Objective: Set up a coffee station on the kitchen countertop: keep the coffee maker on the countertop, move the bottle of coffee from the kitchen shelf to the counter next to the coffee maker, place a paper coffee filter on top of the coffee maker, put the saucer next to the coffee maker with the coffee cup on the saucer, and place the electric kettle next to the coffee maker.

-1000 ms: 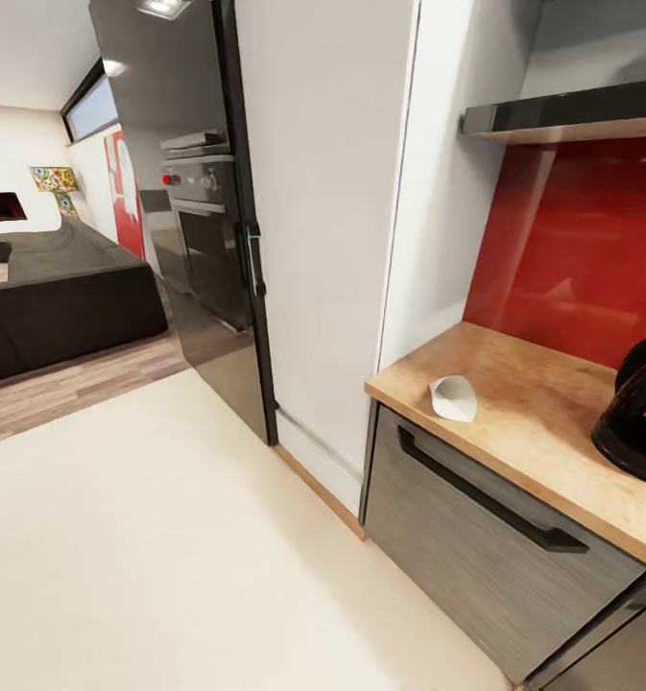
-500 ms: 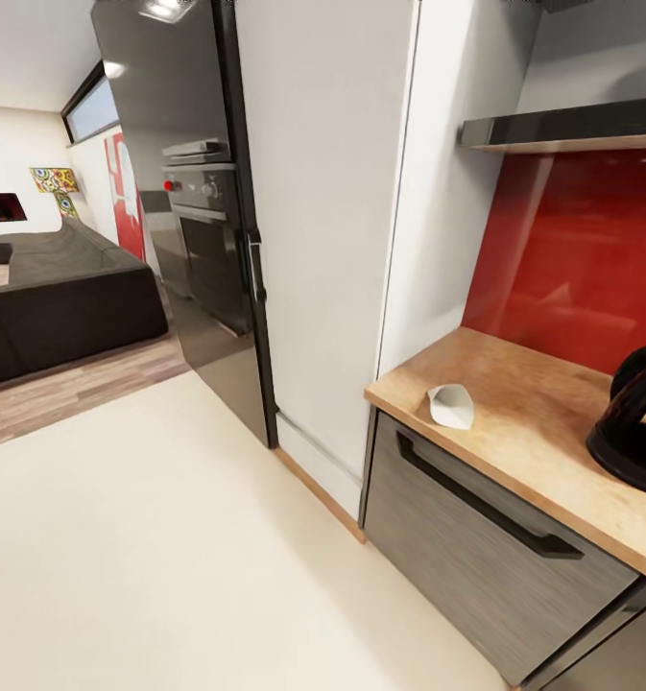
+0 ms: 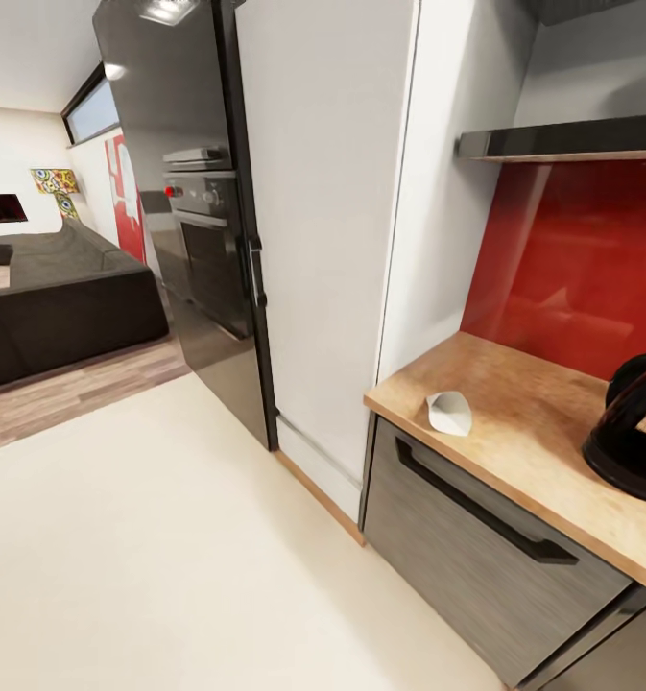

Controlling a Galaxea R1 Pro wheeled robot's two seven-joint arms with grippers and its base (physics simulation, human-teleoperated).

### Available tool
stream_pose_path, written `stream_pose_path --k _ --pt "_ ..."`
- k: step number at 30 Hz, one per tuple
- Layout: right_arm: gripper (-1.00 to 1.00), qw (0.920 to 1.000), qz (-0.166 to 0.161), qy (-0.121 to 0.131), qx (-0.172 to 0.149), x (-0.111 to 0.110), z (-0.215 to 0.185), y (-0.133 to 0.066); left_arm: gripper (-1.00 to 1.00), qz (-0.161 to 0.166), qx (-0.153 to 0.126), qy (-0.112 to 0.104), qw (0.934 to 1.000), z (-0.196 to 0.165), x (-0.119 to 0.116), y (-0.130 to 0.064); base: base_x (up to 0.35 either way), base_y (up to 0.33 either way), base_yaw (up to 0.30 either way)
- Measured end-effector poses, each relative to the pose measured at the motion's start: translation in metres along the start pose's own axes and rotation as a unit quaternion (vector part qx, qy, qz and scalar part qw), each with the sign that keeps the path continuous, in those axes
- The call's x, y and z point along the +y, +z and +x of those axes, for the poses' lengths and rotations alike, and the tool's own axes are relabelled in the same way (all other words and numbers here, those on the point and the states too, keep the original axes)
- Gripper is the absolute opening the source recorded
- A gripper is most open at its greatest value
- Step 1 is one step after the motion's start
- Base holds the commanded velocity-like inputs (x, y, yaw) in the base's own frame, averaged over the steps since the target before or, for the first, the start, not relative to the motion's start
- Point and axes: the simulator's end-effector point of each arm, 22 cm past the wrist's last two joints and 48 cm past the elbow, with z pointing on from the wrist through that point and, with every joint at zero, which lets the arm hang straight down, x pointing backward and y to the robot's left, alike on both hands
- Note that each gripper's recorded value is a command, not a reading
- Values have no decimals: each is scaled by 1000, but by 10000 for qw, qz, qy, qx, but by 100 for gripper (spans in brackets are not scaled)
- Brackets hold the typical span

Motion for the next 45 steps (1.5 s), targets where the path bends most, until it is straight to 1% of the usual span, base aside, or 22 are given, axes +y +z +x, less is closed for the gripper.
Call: stream_pose_path --k 3,7,15,27,45 --pt "100 9998 -2 -9 -214 0 -10 -5 100 -6 8 -11 10000 -1 1 -4 0 0 0" --pt "100 9993 -10 -23 -372 1 -17 -11 100 -3 11 -16 10000 -3 1 -9 0 0 0" --pt "100 9989 31 -22 -463 -5 -27 -21 100 -12 12 -10 10000 -7 4 -20 0 0 0" --pt "100 9985 39 15 -550 -5 -37 -36 100 -9 13 2 10000 -13 5 -35 0 0 0" --pt "100 9985 17 30 -544 -2 -43 -58 100 -30 15 2 10000 -19 10 -56 0 0 -246"
